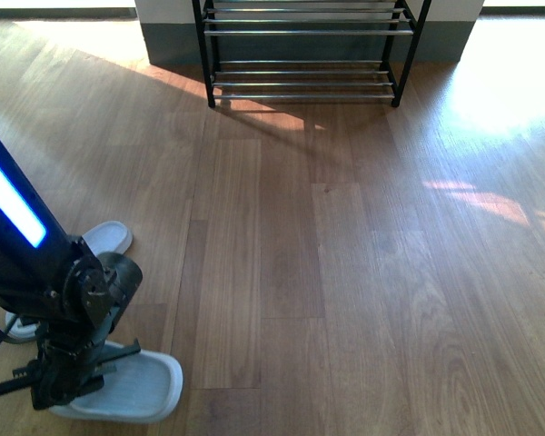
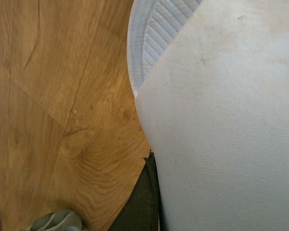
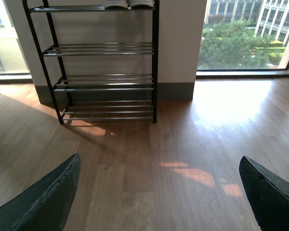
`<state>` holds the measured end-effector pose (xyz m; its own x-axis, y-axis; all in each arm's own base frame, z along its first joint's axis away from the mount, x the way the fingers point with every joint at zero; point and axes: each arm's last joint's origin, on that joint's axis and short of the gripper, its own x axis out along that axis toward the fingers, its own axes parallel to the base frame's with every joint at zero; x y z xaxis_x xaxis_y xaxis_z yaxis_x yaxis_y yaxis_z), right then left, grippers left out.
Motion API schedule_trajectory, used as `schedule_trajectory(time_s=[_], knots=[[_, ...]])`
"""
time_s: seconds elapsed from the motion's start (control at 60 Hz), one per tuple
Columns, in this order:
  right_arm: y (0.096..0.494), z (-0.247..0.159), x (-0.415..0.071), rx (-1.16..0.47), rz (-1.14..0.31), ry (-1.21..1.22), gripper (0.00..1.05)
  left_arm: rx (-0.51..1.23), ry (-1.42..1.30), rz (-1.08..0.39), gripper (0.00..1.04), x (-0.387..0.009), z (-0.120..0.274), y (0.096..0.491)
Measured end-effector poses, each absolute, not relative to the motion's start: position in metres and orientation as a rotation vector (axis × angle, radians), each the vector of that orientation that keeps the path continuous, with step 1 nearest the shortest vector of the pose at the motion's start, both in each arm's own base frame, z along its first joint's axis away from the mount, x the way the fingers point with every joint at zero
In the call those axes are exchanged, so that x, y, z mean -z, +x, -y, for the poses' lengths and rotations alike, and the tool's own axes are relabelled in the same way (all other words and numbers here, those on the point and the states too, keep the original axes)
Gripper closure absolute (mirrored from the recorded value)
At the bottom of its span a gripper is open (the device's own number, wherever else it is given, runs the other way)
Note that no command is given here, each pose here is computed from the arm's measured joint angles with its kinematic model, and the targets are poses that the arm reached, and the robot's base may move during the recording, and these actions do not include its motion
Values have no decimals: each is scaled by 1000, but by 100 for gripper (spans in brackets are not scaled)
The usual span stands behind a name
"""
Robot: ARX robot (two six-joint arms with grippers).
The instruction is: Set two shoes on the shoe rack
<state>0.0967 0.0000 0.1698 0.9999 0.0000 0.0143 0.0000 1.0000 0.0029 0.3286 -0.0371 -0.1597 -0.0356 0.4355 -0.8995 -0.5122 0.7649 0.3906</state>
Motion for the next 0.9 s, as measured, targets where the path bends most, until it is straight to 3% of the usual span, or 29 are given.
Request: schedule_trajectory(time_s=[0.133, 0.283, 0.5, 0.733, 0.9], knots=[[97, 0, -170, 0, 14, 3, 9, -711, -39, -1190, 103, 84, 38, 347], [97, 0, -170, 0, 14, 3, 9, -642, -12, -1018, 103, 16, 36, 342], [97, 0, -170, 0, 14, 3, 9, -579, 194, -779, 103, -92, 22, 267], [97, 0, -170, 0, 14, 3, 9, -617, 338, -657, 103, -144, 19, 173], [97, 0, -170, 3, 14, 3, 9, -620, 294, -566, 103, -161, 17, 158]])
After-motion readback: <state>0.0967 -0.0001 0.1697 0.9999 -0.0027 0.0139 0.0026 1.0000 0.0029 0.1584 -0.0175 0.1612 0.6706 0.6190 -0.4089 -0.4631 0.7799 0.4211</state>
